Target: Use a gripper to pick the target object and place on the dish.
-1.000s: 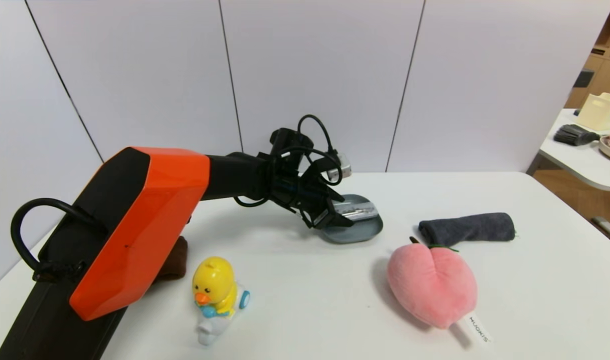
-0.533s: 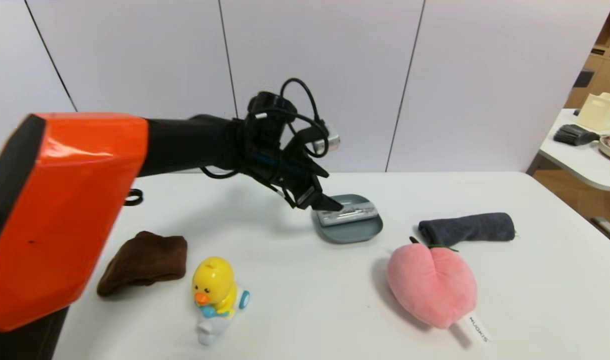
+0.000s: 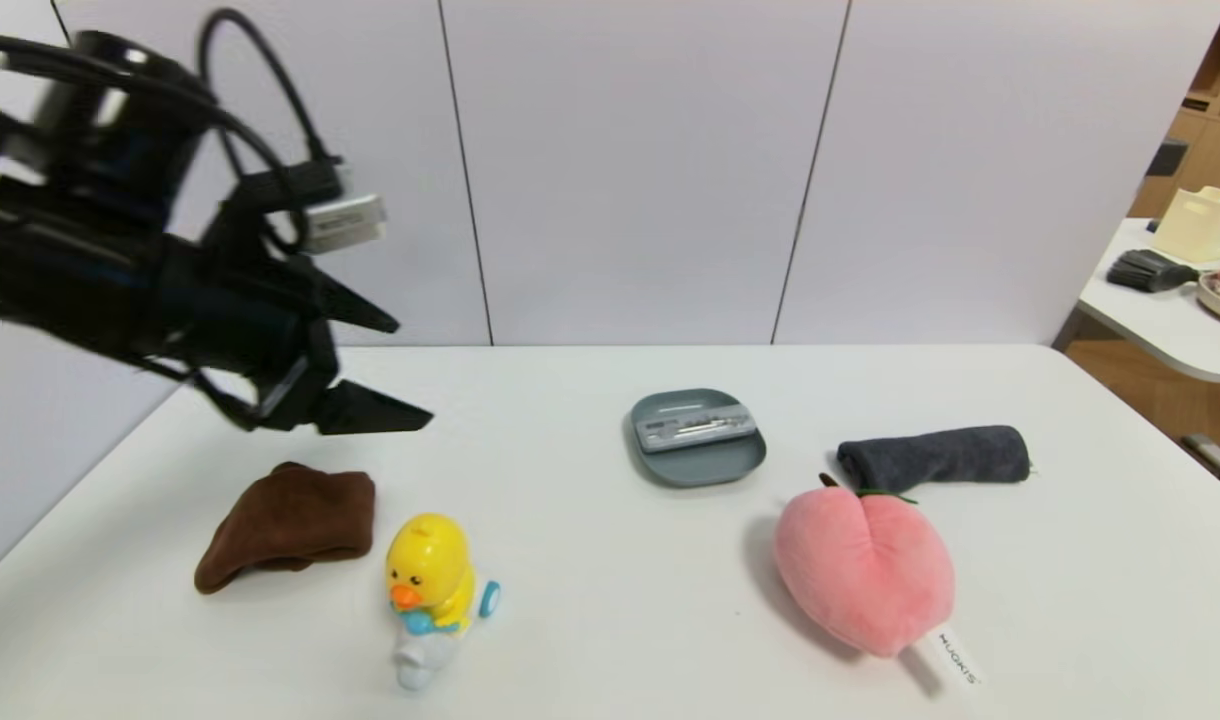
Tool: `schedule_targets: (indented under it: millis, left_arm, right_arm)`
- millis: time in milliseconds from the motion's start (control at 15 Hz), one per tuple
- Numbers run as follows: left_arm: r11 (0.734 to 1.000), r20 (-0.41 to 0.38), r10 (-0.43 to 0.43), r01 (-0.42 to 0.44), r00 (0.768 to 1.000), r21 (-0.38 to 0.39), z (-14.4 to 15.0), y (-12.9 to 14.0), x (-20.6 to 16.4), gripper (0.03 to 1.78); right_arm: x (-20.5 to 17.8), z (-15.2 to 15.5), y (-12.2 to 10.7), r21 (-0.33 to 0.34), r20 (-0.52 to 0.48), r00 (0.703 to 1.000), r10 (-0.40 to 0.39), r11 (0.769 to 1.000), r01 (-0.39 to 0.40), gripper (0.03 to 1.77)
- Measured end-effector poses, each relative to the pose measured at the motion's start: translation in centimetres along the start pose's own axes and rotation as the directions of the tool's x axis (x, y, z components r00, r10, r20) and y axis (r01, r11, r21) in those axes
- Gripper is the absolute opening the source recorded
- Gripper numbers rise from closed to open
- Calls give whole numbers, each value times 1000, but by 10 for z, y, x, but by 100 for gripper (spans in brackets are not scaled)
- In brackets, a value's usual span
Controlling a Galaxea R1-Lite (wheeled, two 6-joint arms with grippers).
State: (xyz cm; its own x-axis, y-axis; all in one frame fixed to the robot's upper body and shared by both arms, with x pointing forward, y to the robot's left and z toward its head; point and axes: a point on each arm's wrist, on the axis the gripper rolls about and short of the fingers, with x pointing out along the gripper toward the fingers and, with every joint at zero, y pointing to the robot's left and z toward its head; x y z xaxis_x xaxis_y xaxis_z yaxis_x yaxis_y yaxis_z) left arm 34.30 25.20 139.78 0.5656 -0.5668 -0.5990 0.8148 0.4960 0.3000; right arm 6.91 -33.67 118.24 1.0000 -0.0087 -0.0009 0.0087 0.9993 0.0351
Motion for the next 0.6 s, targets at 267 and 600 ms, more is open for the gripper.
schedule_targets:
  millis: [267,600]
  left_arm:
    - [967,64,224,-213,973,-143,-45,-57,-92,166]
    - [861,313,497,-417,809,-291,-89,-145,-149,167]
  right_arm:
    - [0,0,0,0,0,1000,0,1000,0,171]
    - [0,0,0,0,0,1000,0,1000,0,171]
